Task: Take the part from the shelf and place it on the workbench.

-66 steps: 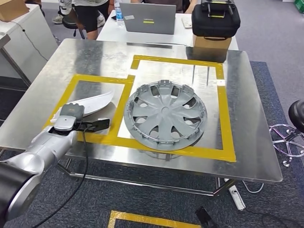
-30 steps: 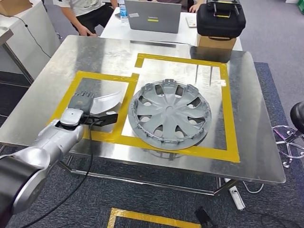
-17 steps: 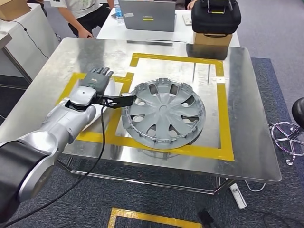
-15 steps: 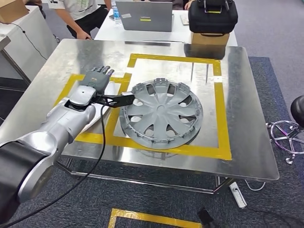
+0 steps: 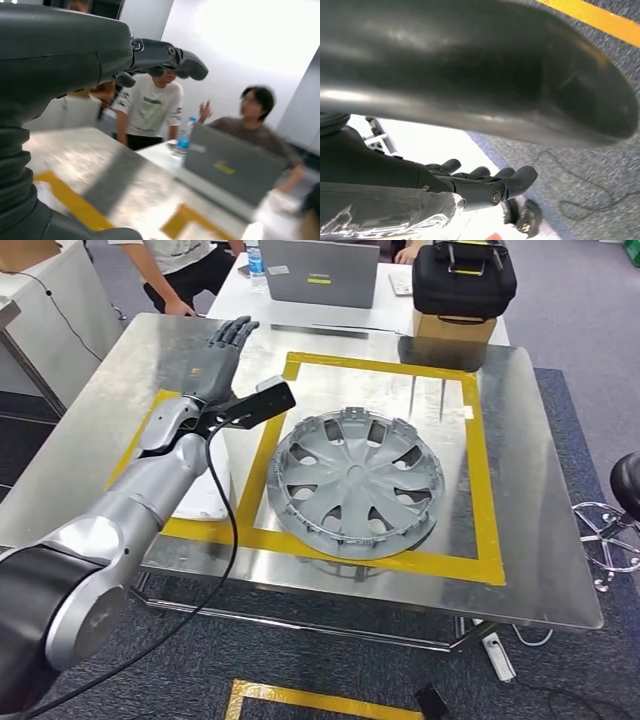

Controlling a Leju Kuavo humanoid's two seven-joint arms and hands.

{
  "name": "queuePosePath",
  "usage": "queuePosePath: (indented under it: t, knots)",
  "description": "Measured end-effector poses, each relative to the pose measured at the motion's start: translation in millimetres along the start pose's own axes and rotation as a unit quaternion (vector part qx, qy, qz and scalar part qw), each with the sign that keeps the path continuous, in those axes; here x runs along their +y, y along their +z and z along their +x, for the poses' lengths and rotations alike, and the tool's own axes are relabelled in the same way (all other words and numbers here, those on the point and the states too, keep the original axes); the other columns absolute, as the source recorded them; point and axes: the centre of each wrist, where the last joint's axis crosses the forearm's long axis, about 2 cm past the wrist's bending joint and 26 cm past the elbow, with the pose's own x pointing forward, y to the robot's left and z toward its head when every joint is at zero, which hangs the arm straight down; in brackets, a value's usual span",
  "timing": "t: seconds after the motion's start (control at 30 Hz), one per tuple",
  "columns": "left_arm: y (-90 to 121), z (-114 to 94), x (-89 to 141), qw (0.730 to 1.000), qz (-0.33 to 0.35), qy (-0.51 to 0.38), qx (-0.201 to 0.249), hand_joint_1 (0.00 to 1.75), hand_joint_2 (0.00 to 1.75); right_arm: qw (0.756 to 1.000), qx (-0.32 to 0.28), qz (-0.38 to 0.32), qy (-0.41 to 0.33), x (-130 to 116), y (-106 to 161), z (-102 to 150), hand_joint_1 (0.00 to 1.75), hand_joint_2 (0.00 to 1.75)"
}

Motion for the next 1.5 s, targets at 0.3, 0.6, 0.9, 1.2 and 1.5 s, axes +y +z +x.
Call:
queuePosePath:
  t: [0.3,0.6,0.9,1.2,1.5]
  knots:
    - [79,28,-46,0.845,0.15,0.512,-0.043,0.0,0.0,1.0,0.009,-0.002,-0.002,10,0,-11,0.0,0.0]
    - [121,57,-60,0.756,0.172,0.63,-0.033,0.0,0.0,1.0,0.019,-0.004,-0.017,15,0,-19,0.0,0.0]
    - [169,97,-65,0.723,0.181,0.652,-0.136,0.0,0.0,0.999,0.026,0.004,-0.028,24,1,-30,0.0,0.0]
    - [215,113,-68,0.673,0.126,0.678,-0.267,0.0,0.0,0.999,0.028,0.013,-0.035,29,0,-39,0.0,0.0]
    - [230,126,-62,0.629,0.083,0.696,-0.338,0.0,0.0,0.999,0.025,0.013,-0.031,25,-3,-40,0.0,0.0]
